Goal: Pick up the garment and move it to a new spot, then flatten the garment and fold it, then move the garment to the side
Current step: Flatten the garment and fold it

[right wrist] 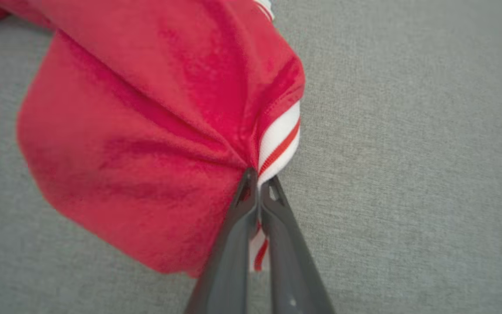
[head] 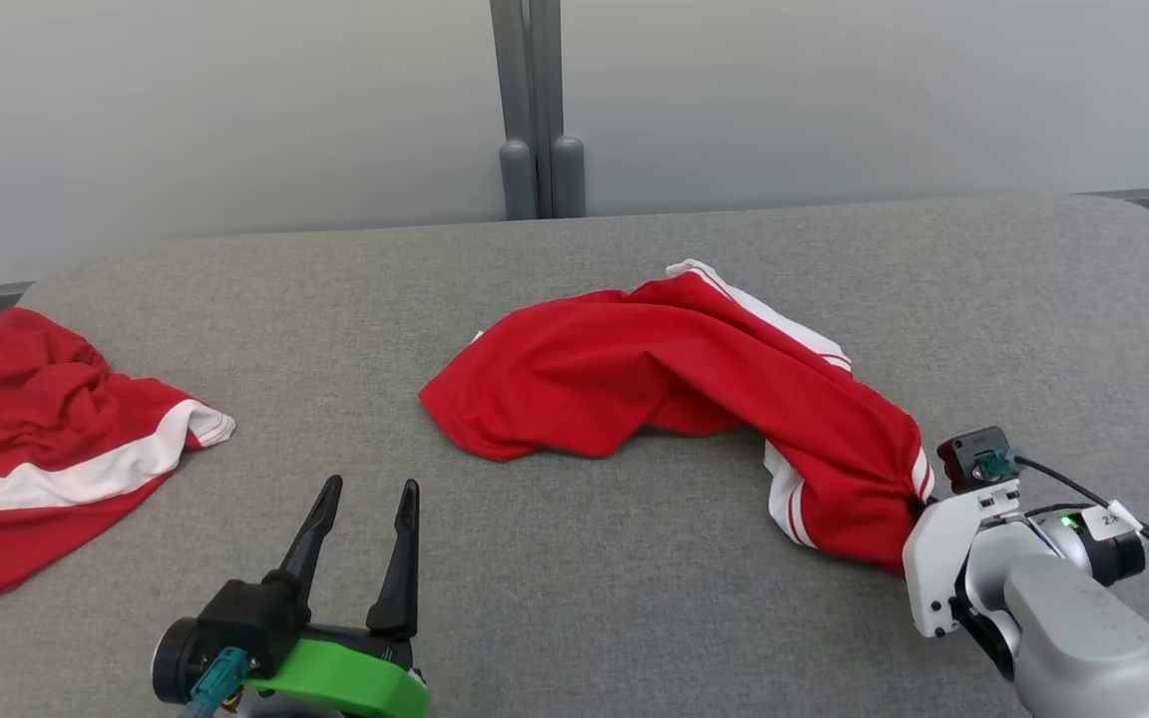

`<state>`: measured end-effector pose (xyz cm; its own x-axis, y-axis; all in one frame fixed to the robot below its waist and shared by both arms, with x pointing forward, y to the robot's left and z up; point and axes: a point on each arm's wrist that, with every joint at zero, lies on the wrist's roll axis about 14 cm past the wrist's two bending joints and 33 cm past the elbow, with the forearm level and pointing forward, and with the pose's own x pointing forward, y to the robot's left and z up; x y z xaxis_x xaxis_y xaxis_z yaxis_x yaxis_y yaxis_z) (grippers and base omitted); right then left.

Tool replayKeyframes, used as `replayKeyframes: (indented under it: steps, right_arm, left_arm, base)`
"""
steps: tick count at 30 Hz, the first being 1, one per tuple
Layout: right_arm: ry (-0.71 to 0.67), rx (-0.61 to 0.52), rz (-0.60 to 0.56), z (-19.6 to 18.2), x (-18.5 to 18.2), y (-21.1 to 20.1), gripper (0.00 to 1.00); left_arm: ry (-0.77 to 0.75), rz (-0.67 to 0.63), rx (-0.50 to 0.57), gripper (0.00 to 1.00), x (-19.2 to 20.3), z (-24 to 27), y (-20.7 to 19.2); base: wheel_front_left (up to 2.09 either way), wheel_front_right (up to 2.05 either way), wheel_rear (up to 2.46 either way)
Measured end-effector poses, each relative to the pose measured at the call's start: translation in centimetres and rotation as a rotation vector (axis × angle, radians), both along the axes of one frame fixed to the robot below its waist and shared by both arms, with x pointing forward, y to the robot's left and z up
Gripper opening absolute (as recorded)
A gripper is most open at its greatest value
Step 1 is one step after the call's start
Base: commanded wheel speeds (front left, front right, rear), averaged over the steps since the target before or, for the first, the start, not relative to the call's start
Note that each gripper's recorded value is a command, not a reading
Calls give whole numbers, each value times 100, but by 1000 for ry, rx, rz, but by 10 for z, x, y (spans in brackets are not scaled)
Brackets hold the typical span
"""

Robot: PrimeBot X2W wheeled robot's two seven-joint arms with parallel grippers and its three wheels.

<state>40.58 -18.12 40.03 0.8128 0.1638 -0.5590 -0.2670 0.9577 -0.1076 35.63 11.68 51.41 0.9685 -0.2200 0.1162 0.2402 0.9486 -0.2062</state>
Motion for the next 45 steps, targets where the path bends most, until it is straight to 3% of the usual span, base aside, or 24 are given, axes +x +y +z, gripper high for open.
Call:
replayKeyframes:
  steps: [2,4,9,20,24,28,32,36,41,42,45]
  right_arm:
    - [-52,63,-5,13,6,8,0]
    - [-148,205,-14,42,18,30,0]
    - [-317,373,138,120,30,87,0]
    - [-562,681,478,271,-4,199,0]
    - [-654,814,518,320,-14,209,0]
    - [-636,791,423,309,4,188,0]
    - [-515,708,234,245,30,150,0]
    - [-481,623,27,202,53,93,0]
    - [-466,624,-279,158,69,9,0]
    - [-467,621,-317,153,70,-1,100]
    - [-475,658,-434,140,77,-27,100]
  left_arm:
    - [-3,-2,-1,100,0,1,-1]
    - [-5,-3,-2,100,0,2,-1]
    - [-10,-2,-2,100,-1,3,-1]
    - [-10,14,-3,100,-1,3,5]
    - [-13,16,-2,100,-4,4,5]
    - [-16,25,-2,100,-6,5,8]
    - [-6,29,-2,100,-7,2,9]
    - [9,22,-2,100,-4,-3,7]
    - [28,1,-2,100,1,-9,0]
    - [31,-3,-2,100,2,-10,-1]
    - [35,-15,-1,100,6,-11,-5]
  base:
    - [0,0,0]
    - [0,0,0]
    - [0,0,0]
    - [0,0,0]
    - [0,0,0]
    - [0,0,0]
    - [0,0,0]
    - [0,0,0]
    - [0,0,0]
    - [0,0,0]
    - [0,0,0]
